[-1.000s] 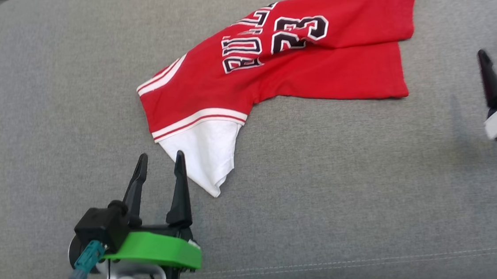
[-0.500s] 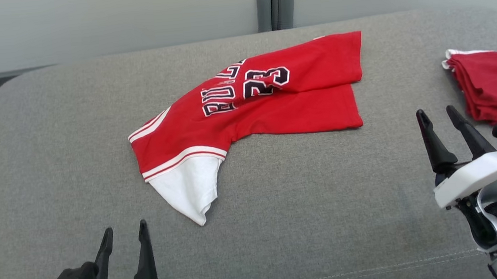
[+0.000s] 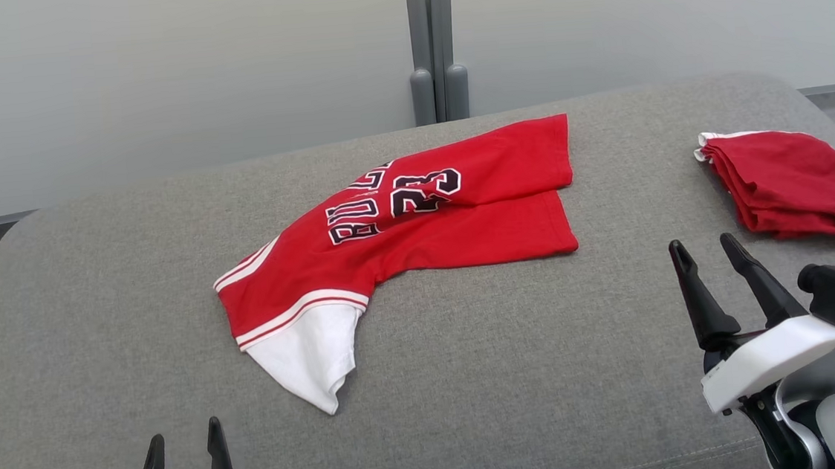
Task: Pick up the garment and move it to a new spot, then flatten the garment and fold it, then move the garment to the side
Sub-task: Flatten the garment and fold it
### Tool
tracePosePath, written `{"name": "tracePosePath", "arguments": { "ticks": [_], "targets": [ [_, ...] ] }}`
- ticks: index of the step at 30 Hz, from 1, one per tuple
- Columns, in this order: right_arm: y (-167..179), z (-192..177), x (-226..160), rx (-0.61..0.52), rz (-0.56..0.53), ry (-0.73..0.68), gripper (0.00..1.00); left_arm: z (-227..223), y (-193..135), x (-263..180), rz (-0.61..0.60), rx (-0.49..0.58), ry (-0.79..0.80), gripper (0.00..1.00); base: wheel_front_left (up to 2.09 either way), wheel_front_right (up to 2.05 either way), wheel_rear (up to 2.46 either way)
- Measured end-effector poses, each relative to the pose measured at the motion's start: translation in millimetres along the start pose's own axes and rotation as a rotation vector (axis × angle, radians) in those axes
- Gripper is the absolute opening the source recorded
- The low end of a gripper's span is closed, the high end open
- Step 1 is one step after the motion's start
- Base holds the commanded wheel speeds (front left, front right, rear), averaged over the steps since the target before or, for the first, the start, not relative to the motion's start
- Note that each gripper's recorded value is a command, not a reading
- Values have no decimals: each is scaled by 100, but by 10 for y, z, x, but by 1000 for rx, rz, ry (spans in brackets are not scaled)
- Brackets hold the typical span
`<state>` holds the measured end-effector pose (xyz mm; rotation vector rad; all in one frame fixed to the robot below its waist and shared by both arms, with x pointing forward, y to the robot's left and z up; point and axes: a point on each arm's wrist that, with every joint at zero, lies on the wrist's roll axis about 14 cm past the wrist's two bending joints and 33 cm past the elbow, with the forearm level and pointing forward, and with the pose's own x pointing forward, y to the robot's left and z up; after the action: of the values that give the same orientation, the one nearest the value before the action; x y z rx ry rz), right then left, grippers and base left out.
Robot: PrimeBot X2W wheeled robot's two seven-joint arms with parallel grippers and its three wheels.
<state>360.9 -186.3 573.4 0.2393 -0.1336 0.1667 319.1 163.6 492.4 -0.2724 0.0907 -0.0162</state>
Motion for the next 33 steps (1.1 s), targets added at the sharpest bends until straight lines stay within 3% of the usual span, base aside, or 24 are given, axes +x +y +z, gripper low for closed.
{"name": "tracePosePath", "arguments": {
  "ticks": [33],
  "targets": [
    [128,-37,-12,3,15,15,100,29,1,-92,-14,12,-20,100,0,0,0]
  ]
}}
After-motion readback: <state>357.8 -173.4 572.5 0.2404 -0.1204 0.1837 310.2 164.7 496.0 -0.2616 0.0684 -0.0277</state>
